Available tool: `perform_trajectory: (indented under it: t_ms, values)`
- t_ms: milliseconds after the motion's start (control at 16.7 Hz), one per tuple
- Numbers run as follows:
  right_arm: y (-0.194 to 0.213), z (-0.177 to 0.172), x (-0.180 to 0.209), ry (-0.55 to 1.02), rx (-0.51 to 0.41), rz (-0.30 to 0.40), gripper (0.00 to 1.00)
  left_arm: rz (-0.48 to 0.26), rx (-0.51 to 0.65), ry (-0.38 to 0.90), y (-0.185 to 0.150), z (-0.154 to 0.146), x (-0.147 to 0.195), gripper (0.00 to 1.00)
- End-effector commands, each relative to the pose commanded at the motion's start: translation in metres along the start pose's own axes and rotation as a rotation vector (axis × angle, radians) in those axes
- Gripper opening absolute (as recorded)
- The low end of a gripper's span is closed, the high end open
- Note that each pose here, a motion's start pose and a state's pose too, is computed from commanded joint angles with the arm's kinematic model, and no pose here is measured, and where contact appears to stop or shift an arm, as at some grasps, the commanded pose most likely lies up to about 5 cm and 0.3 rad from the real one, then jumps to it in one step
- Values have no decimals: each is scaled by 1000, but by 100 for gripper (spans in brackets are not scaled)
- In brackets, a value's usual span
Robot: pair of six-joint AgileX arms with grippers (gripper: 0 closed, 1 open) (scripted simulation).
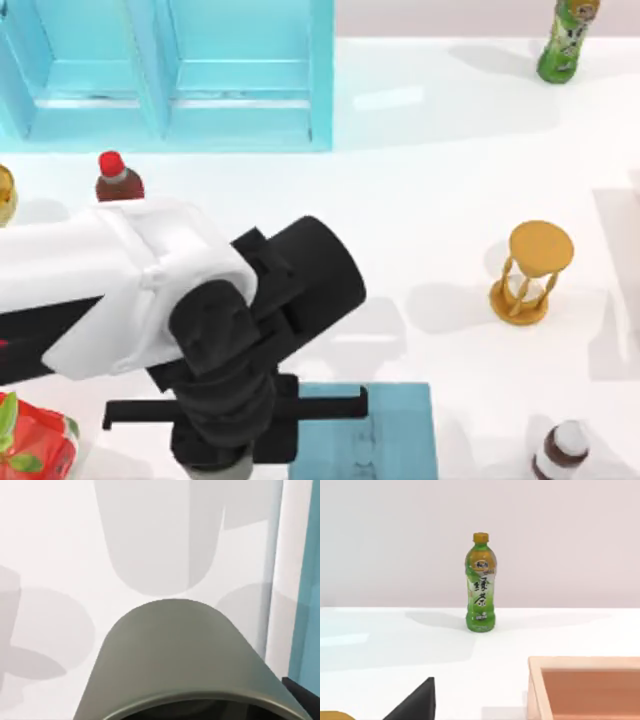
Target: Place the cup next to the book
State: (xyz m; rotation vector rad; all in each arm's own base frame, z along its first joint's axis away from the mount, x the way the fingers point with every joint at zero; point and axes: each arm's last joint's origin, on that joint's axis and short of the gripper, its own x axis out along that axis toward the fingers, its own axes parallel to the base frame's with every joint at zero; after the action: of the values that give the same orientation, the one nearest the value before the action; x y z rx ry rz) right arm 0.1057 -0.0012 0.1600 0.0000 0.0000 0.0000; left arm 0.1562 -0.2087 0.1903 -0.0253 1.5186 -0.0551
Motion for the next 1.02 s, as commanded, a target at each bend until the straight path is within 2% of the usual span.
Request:
perform_trajectory:
  t_ms: [240,1020]
  values:
    - [0,0,0,0,0,0,100,3,1,2,0,0,3,0]
    - [0,0,0,0,0,0,100,3,1,2,0,0,3,98]
